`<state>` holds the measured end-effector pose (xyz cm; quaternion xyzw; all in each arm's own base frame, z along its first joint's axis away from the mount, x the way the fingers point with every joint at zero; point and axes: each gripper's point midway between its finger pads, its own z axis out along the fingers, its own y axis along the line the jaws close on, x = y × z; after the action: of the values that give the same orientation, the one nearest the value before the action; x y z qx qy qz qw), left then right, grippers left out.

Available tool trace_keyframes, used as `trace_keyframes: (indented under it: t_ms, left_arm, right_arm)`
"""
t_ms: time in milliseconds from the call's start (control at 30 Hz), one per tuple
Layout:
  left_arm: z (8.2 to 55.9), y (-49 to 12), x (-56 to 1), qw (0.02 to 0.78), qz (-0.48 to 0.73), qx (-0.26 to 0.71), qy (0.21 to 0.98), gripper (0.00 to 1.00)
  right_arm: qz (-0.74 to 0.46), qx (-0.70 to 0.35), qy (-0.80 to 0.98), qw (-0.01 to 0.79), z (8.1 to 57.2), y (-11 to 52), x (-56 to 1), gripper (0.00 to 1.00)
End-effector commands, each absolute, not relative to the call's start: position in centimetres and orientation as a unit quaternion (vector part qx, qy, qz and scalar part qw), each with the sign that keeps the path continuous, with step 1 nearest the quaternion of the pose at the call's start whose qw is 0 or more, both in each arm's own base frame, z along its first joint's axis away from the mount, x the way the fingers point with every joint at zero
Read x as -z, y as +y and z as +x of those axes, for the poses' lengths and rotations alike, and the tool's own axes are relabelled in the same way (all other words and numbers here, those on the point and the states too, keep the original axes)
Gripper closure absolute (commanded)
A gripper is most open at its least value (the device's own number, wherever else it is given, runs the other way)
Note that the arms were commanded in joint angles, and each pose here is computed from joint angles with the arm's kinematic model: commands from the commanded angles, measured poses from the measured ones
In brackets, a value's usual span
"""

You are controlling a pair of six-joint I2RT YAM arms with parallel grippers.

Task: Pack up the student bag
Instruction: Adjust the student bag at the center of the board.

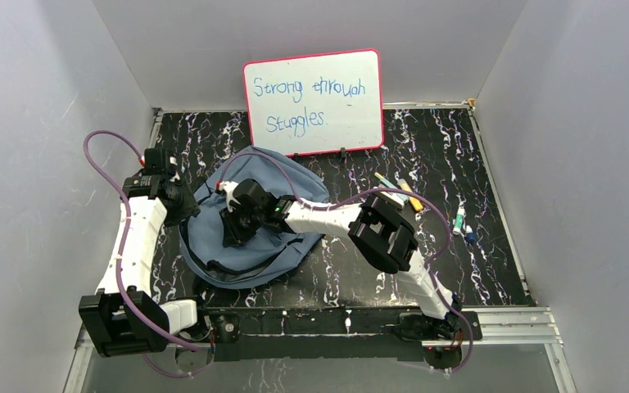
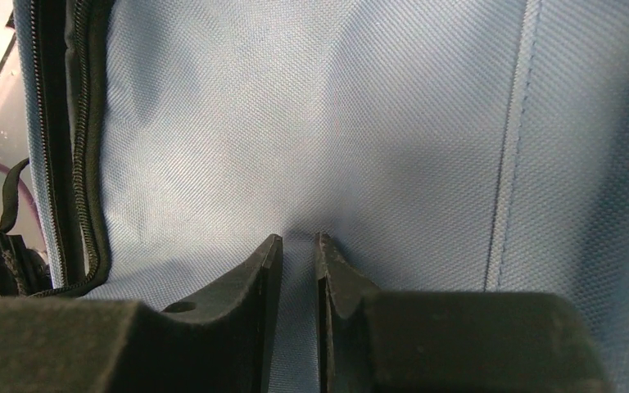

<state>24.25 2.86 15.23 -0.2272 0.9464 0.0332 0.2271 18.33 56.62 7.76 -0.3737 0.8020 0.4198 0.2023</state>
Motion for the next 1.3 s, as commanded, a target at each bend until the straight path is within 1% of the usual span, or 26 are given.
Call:
trace_keyframes:
  t_ms: [0,100,167,300,400,467,533,700,767,833,900,1033,1067,1167,1267]
  left_arm:
    - [23.2,4.4,-15.0,0.208,-0.239,-0.079,0.945,0.61]
    - [23.3,4.7,-15.3,0.206,-0.242,-0.087,0.944,0.65]
    - [23.9,4.3,-16.2,0.228,-0.242,-0.071,0.941,0.66]
    - [25.2,3.0,-19.2,0.287,-0.235,-0.023,0.928,0.58]
    - [25.5,1.5,-19.3,0.282,-0.22,0.02,0.934,0.56]
    - [25.5,-0.2,-19.1,0.272,-0.218,0.065,0.935,0.57]
    - [25.1,-1.9,-19.0,0.268,-0.207,0.102,0.936,0.58]
    - [23.2,-6.0,-18.8,0.264,-0.156,0.135,0.942,0.57]
    - [22.3,-7.4,-18.2,0.257,-0.136,0.14,0.946,0.57]
    - [21.8,-7.8,-17.3,0.251,-0.131,0.13,0.95,0.56]
    - [21.6,-7.0,-16.5,0.248,-0.148,0.106,0.951,0.54]
    - [22.1,-4.1,-17.6,0.278,-0.213,0.037,0.936,0.5]
    - [22.0,-3.2,-18.2,0.288,-0.232,0.014,0.929,0.49]
    - [21.5,0.0,-20.3,0.314,-0.275,-0.06,0.907,0.44]
    - [20.6,2.2,-21.6,0.307,-0.29,-0.125,0.898,0.4]
  right_arm:
    - [-0.368,-0.423,0.803,0.204,17.8,56.3,-8.4,0.71]
    - [-0.371,-0.44,0.789,0.215,17.6,56.2,-10.3,0.7]
    - [-0.376,-0.456,0.77,0.241,17.8,56.5,-13.0,0.68]
    - [-0.383,-0.451,0.75,0.295,18.3,54.9,-19.1,0.62]
    - [-0.379,-0.426,0.751,0.332,18.5,51.9,-21.7,0.52]
    - [-0.369,-0.4,0.764,0.347,18.8,49.2,-22.1,0.46]
    - [-0.35,-0.37,0.787,0.35,19.6,46.0,-21.5,0.42]
    - [-0.256,-0.298,0.858,0.331,22.1,37.2,-17.9,0.34]
    - [-0.221,-0.286,0.871,0.334,23.4,34.5,-17.3,0.26]
    - [-0.194,-0.274,0.878,0.341,25.2,32.3,-17.2,0.18]
    - [-0.178,-0.267,0.879,0.351,27.4,30.8,-17.8,0.14]
    - [-0.203,-0.255,0.877,0.354,31.6,30.1,-18.9,0.03]
    - [-0.214,-0.258,0.875,0.349,32.5,30.3,-18.9,0.02]
    - [-0.252,-0.278,0.865,0.333,34.6,31.5,-18.9,0.01]
    - [-0.287,-0.287,0.857,0.316,36.3,32.9,-17.9,0.01]
